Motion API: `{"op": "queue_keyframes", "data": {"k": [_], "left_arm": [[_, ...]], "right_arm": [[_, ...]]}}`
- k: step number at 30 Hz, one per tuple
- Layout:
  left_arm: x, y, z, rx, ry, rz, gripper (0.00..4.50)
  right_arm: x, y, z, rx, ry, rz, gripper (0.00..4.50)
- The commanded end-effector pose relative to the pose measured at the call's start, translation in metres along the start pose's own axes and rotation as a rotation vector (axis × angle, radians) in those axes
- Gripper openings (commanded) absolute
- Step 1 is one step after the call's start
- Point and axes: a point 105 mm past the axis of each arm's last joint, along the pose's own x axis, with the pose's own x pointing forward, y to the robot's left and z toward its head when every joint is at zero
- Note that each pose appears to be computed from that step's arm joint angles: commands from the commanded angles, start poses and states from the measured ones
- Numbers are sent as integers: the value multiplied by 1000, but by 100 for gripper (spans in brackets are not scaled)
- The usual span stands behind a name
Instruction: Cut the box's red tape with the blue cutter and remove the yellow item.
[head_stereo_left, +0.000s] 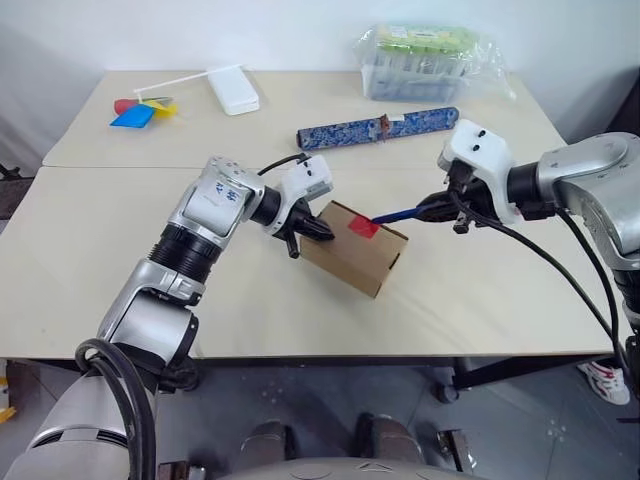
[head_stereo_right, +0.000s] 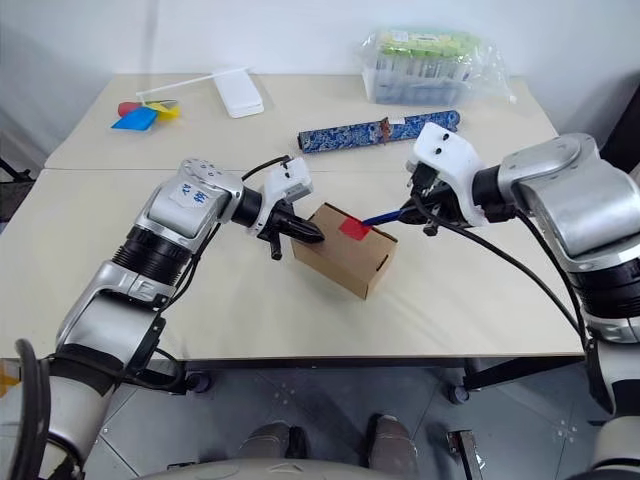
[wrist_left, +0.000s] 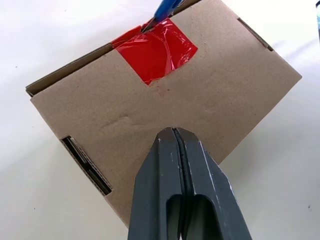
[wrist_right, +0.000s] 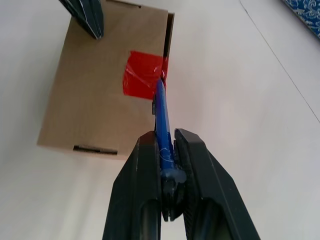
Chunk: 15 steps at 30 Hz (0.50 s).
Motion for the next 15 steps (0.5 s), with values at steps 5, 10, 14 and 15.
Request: {"op": "queue_keyframes", "data": {"k": [5, 10, 14, 15], "left_arm": [[7, 8, -29, -60, 109, 52, 0], [7, 8, -29, -65, 107, 55, 0], [7, 10, -30, -71, 106, 58, 0], [6, 10, -30, -71, 106, 58, 0]], "right_arm": [[-12, -6, -8, -21, 60, -18, 16], [-17, -8, -15, -20, 94, -16, 16], [-22, -9, -19, -16, 112, -17, 16], [-22, -9, -19, -15, 114, -17, 16]]}}
